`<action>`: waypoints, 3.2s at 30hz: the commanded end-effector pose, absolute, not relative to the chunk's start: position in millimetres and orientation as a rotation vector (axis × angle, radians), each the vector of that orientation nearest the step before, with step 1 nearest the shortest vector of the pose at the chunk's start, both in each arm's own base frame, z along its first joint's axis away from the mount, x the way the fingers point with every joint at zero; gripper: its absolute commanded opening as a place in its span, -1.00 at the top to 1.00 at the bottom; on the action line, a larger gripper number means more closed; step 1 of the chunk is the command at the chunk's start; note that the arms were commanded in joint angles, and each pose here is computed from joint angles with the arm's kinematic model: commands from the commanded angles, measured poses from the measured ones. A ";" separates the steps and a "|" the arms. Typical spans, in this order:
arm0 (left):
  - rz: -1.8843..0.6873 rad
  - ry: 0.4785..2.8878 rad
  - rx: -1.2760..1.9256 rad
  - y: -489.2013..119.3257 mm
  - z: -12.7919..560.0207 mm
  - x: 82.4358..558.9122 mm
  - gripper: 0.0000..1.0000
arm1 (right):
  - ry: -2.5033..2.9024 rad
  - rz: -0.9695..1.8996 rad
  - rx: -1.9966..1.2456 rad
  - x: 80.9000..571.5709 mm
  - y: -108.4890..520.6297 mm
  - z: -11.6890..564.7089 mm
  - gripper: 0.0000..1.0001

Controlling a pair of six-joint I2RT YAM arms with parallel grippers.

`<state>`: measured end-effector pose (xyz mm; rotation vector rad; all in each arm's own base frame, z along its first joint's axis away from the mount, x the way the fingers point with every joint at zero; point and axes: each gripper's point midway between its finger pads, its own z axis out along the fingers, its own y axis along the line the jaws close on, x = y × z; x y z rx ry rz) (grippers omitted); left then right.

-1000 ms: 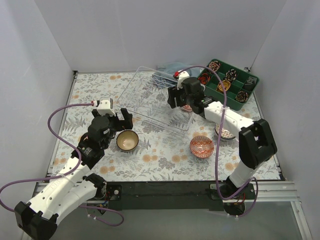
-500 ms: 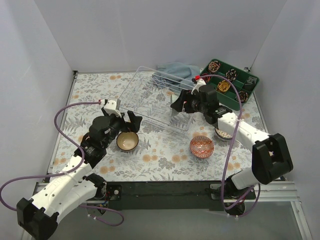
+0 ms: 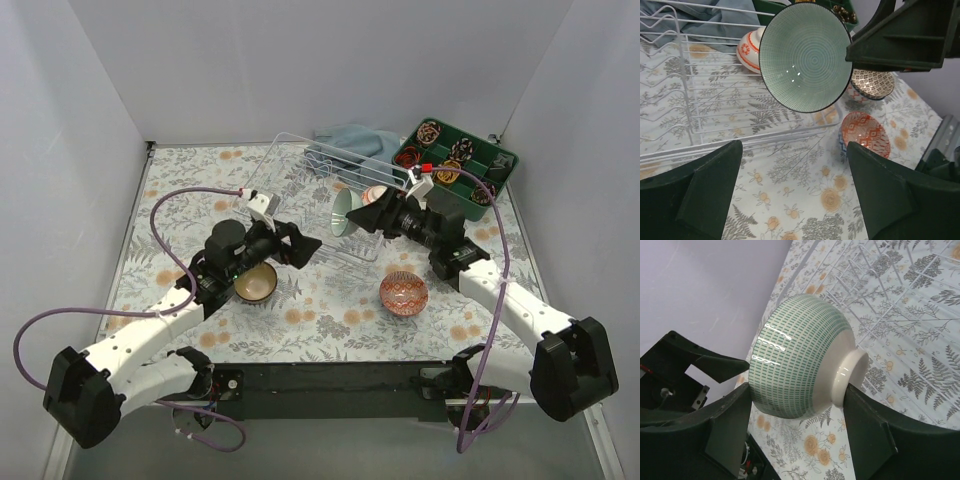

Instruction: Unload the bowls from the dish rack

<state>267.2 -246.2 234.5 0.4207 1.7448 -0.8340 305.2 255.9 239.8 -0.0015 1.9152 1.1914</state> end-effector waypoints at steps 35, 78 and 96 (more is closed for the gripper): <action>-1.406 1.946 -0.114 -307.7 244.4 277.0 0.93 | 1.578 1.576 -0.217 232.3 264.5 305.7 0.57; -0.449 2.003 0.176 -210.5 230.8 292.6 1.00 | 2.098 0.583 -0.391 280.7 313.8 237.1 -0.36; -0.465 1.972 0.155 -203.4 235.6 287.2 0.19 | 2.174 0.410 -0.507 278.3 327.4 214.2 0.97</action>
